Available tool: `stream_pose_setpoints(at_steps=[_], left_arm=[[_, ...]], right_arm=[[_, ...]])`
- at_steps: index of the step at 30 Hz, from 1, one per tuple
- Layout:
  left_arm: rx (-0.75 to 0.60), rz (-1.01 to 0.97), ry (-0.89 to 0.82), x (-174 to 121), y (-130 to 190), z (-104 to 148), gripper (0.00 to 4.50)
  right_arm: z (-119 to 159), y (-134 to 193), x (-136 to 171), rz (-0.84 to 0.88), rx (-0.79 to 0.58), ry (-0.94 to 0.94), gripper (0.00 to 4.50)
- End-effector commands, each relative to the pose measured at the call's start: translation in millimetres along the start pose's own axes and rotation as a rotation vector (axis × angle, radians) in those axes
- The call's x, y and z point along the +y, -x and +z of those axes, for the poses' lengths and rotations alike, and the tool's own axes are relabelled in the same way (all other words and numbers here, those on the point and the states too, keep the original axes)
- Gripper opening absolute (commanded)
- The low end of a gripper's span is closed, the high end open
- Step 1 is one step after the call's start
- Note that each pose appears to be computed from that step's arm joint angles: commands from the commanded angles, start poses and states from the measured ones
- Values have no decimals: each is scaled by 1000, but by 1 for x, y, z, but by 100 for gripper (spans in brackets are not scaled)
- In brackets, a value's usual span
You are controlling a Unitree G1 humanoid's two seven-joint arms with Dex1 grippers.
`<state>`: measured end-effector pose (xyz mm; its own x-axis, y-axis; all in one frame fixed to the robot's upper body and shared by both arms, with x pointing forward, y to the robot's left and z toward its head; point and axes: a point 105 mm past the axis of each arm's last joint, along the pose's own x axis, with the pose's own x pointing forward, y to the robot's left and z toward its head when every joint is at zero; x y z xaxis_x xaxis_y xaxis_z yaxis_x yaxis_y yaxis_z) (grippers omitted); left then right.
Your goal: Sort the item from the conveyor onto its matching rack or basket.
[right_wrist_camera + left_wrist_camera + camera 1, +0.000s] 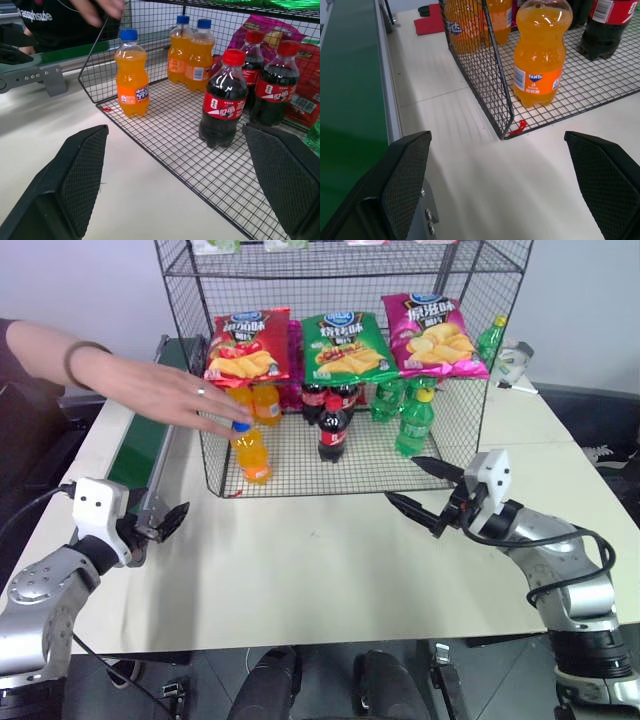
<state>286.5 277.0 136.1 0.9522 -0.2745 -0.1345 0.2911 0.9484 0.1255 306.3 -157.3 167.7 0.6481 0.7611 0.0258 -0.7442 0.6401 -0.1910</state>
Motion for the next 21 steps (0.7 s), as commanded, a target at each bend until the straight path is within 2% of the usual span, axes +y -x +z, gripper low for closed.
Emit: stream_pose_setpoints(at_steps=[1,16,21], left_arm=[[-39,18,-34,5,3,11,446],[-51,28,-39,6,2,15,446],[-64,89,-39,15,4,14,446]], right_arm=[[16,-3,4,23,-44,41,450],[14,-4,3,24,-41,30,450],[14,-3,3,23,-41,35,450]])
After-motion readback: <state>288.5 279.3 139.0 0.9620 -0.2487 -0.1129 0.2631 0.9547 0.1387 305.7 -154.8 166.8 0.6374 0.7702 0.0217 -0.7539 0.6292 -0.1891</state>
